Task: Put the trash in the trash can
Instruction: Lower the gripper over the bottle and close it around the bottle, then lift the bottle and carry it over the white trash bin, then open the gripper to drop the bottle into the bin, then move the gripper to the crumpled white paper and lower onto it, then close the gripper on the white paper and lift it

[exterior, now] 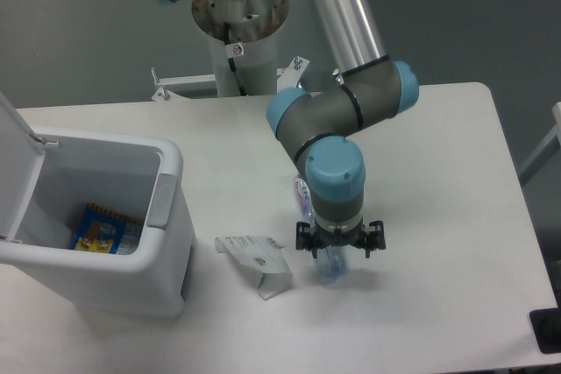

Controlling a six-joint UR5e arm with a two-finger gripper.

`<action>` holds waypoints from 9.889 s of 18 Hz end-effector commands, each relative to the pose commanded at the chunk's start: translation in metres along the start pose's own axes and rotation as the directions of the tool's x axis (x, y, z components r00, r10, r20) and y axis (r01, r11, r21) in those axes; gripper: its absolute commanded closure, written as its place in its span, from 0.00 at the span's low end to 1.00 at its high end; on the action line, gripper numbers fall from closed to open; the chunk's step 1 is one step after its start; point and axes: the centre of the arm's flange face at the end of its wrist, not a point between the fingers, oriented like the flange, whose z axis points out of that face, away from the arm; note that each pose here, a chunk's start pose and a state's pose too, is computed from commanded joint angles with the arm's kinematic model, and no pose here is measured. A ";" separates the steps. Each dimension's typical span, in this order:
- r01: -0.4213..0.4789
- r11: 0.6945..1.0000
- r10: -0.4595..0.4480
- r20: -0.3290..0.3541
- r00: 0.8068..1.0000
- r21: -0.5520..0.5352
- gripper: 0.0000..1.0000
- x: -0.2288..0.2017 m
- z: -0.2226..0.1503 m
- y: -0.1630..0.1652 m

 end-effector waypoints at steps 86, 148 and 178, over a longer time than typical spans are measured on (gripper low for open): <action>0.442 0.616 0.185 -0.666 0.723 0.652 0.48 0.015 -0.444 0.091; 0.191 0.981 -0.176 -0.288 0.941 0.025 0.04 0.081 -0.041 -0.010; 0.192 0.981 -0.184 -0.244 0.952 0.010 1.00 0.073 -0.056 -0.027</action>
